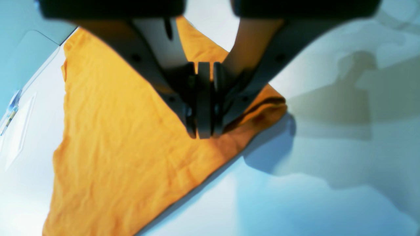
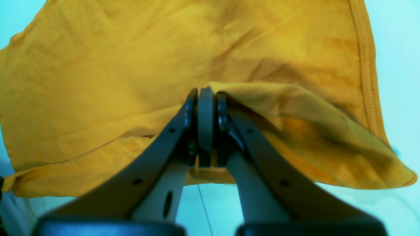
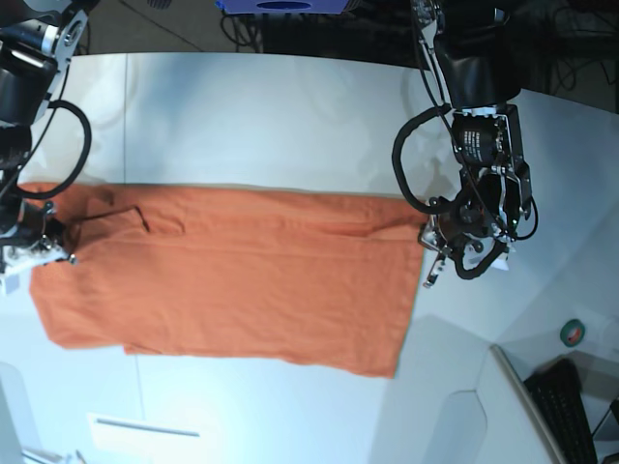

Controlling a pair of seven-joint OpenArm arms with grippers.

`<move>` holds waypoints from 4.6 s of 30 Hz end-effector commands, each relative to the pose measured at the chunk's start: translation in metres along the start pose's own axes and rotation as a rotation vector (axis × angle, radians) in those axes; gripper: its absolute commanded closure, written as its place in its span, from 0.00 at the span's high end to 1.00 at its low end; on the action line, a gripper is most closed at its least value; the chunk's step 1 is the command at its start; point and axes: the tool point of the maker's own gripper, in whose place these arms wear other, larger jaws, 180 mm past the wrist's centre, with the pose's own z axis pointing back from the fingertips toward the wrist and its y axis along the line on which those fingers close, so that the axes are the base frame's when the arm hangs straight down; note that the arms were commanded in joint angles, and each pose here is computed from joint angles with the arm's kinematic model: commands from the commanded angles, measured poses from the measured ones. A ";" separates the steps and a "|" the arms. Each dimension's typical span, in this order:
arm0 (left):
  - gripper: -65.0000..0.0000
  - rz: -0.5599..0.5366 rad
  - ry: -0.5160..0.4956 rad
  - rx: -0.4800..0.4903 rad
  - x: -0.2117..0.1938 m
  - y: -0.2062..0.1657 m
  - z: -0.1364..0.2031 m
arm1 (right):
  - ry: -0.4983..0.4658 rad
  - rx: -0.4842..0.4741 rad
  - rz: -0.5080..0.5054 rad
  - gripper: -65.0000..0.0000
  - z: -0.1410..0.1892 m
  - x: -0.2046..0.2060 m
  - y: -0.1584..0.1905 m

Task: Layout the t-shirt on the table in an organized manner, then fold the t-shirt properly

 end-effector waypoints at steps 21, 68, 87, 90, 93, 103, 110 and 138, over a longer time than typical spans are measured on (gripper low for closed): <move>0.00 -0.011 -0.030 -0.011 0.020 -0.007 0.001 | -0.067 0.012 0.012 0.00 0.006 0.025 0.004; 0.00 -0.100 -0.149 -0.160 0.017 0.005 0.050 | -0.217 -0.048 0.002 0.00 0.067 -0.012 -0.016; 0.00 -0.328 -0.085 -0.089 -0.021 0.002 -0.004 | -0.119 -0.068 -0.151 0.00 0.008 -0.029 -0.051; 0.00 -0.348 -0.092 -0.047 -0.021 0.013 -0.011 | -0.105 -0.083 -0.140 0.00 0.005 -0.036 -0.058; 0.00 -0.357 -0.074 0.005 -0.025 0.030 -0.017 | -0.098 -0.095 -0.145 0.00 0.006 -0.041 -0.064; 0.00 -0.366 -0.055 0.051 -0.032 0.057 -0.015 | -0.067 -0.124 -0.157 0.00 0.009 -0.059 -0.078; 0.00 -0.369 -0.056 0.058 -0.032 0.063 -0.013 | -0.058 -0.150 -0.131 0.00 0.021 -0.073 -0.087; 0.00 -0.394 -0.137 -0.008 -0.016 0.037 0.007 | -0.064 -0.105 -0.087 0.00 0.002 -0.045 -0.064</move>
